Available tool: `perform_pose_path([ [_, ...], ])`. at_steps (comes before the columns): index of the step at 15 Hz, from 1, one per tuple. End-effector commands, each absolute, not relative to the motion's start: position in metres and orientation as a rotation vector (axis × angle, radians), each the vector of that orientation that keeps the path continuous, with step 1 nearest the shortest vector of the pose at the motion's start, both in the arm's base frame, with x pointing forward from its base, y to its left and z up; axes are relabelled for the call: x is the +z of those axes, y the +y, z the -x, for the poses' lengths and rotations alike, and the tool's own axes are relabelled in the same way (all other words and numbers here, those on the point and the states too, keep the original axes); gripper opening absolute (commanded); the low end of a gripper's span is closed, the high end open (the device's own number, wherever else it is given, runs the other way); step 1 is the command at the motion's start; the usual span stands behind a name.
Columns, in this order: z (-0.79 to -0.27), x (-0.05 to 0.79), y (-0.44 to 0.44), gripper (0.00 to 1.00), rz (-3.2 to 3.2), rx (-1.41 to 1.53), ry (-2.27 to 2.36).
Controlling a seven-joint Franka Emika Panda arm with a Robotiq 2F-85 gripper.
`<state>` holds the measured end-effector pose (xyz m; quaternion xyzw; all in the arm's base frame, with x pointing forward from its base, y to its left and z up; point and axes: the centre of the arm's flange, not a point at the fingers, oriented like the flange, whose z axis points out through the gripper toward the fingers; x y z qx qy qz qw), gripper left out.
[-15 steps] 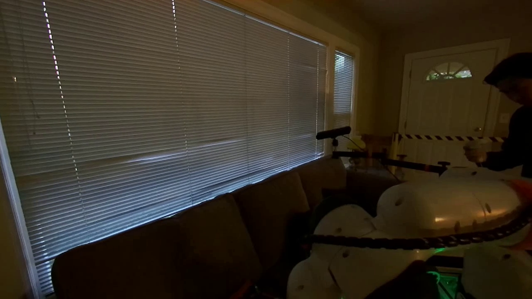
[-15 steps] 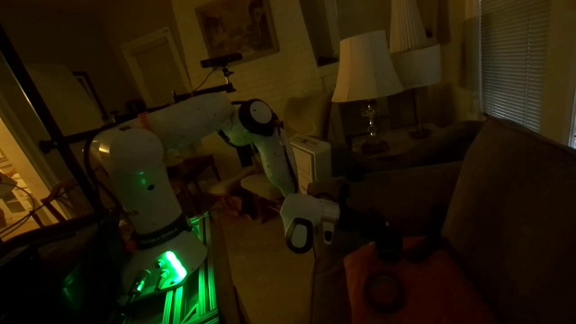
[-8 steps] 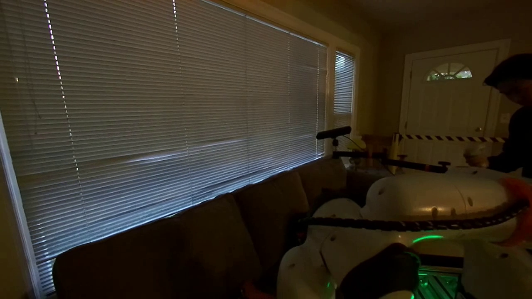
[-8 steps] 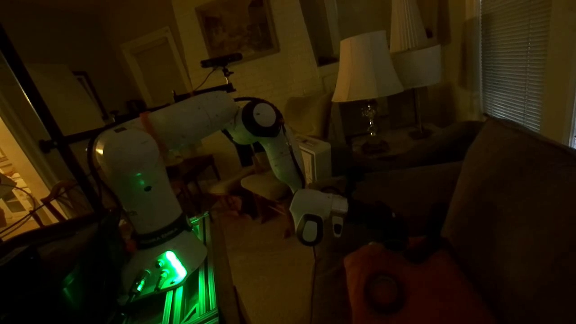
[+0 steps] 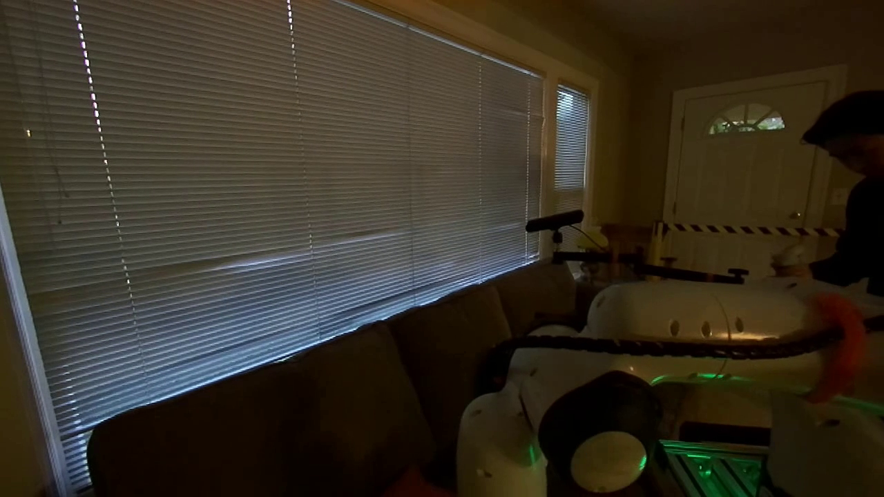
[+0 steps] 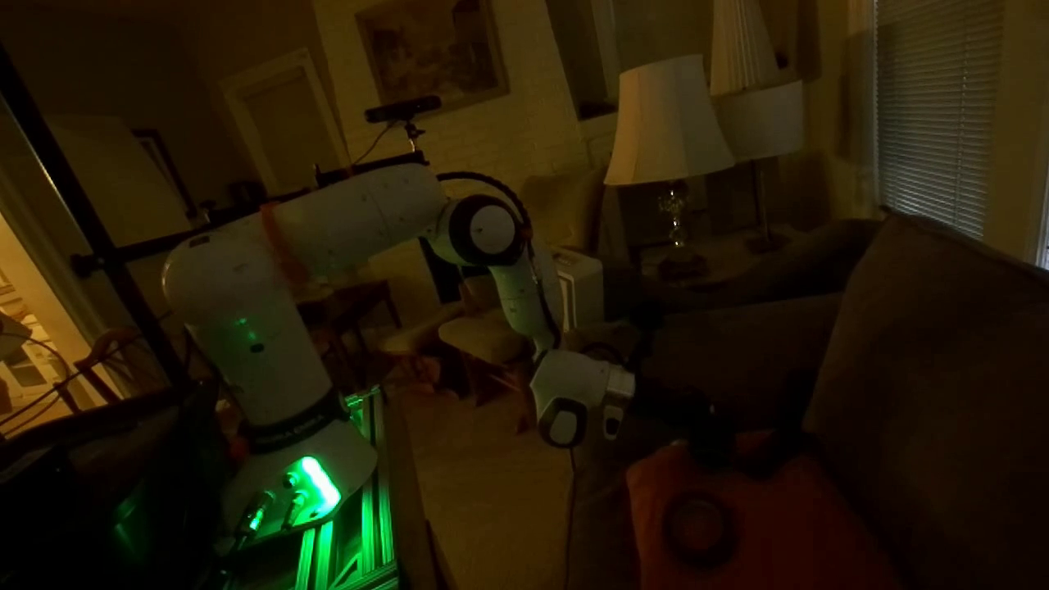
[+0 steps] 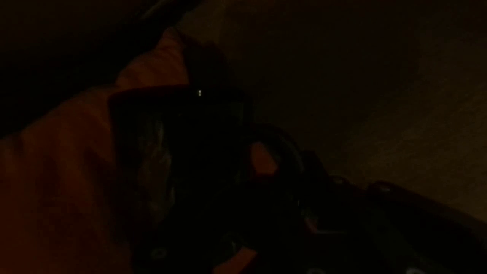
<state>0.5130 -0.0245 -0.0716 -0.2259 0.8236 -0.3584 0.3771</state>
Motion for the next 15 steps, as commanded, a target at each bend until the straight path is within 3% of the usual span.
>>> perform_pose_path([
  [1, -0.495, -0.070, -0.039, 0.02, 0.587, -0.898, 2.107],
  [15, -0.419, -0.046, -0.100, 0.02, 0.563, -1.119, 2.273],
])
